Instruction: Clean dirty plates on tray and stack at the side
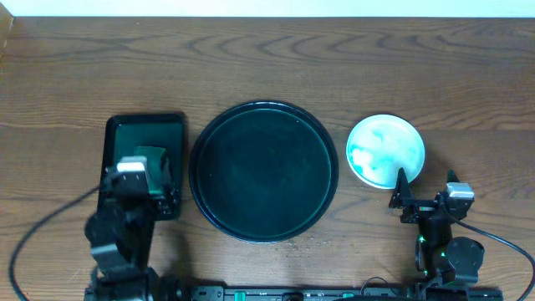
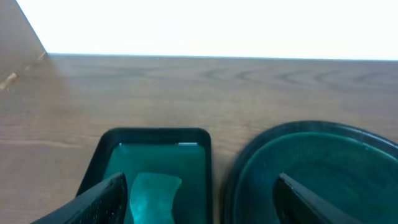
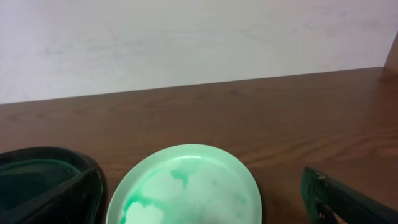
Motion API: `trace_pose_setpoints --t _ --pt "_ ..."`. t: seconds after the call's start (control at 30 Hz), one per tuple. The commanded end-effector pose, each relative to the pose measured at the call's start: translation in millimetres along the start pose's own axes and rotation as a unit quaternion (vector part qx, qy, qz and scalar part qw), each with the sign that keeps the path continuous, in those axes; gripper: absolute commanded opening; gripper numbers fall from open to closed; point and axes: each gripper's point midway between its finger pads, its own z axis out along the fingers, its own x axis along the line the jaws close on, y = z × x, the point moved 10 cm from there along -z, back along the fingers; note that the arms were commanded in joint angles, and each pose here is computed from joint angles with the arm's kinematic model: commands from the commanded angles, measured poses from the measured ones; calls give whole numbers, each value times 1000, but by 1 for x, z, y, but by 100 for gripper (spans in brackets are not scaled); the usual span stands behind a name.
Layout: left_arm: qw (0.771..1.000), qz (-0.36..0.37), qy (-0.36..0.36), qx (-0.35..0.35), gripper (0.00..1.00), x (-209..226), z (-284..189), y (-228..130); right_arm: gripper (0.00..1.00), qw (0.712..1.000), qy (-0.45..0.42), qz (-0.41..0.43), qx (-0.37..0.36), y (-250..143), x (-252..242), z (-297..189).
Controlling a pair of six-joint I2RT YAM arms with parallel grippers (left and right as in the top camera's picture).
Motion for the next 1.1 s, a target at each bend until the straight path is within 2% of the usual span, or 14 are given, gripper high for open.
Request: trace_pose_setpoints --t 0.0,0.2,0.6,1.07 --pt "999 9 6 -32 75 0 2 -18 99 1000 2 -2 0 -1 1 0" --pt "997 12 2 -76 75 -2 9 -45 99 1000 2 -2 0 -1 1 0" --pt "997 19 12 -73 75 -3 19 -79 99 1000 2 -2 0 -1 1 0" --pt "997 19 11 -72 75 -3 19 -79 99 1000 2 -2 0 -1 1 0"
